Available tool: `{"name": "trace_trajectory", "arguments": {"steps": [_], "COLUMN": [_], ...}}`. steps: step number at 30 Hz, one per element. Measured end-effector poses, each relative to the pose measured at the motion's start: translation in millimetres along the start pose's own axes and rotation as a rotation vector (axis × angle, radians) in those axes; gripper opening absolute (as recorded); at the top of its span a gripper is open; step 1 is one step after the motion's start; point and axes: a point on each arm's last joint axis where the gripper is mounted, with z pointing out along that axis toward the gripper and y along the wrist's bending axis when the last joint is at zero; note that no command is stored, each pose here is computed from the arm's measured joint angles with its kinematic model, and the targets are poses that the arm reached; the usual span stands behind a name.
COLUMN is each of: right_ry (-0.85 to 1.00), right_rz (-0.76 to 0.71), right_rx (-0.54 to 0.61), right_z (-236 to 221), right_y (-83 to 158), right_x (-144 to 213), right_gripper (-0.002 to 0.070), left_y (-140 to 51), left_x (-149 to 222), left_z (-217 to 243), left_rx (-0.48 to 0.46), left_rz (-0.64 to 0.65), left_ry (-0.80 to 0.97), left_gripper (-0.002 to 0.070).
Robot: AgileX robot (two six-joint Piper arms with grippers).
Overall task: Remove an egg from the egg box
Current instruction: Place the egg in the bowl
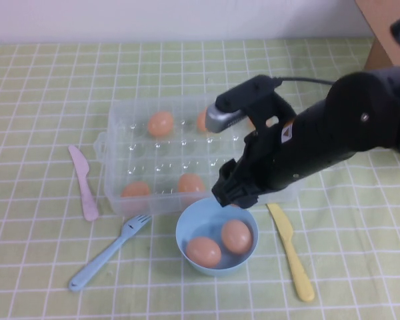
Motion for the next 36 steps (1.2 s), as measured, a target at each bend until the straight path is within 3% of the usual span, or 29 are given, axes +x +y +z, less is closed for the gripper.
{"name": "trace_trajectory", "arguments": {"steps": [6, 15, 22, 32, 36], "right_ry": [0.046, -0.055, 0.011, 0.026, 0.025], "right_rz": [0.014, 0.102, 0.152, 0.106, 0.129], "right_rx": [0.016, -0.003, -0.032, -0.165, -0.204], "right_z": [33, 50, 67, 78, 77], "right_y": [-8, -9, -9, 0, 4], "right_x": [9, 1, 8, 11, 11], "right_gripper": [0.0370, 0.0370, 0.0370, 0.0372, 0.0459], "left_y": [0.0, 0.0, 0.0, 0.0, 0.0], "left_x": [0, 0, 0, 0, 0], "left_z": [0, 0, 0, 0, 0], "left_rx": [0.000, 0.000, 0.000, 0.000, 0.000], "left_rz": [0.000, 0.000, 0.000, 0.000, 0.000], "left_ry": [0.000, 0.000, 0.000, 0.000, 0.000], "left_gripper": [-0.0004, -0.0005, -0.0004, -0.0005, -0.0005]}}
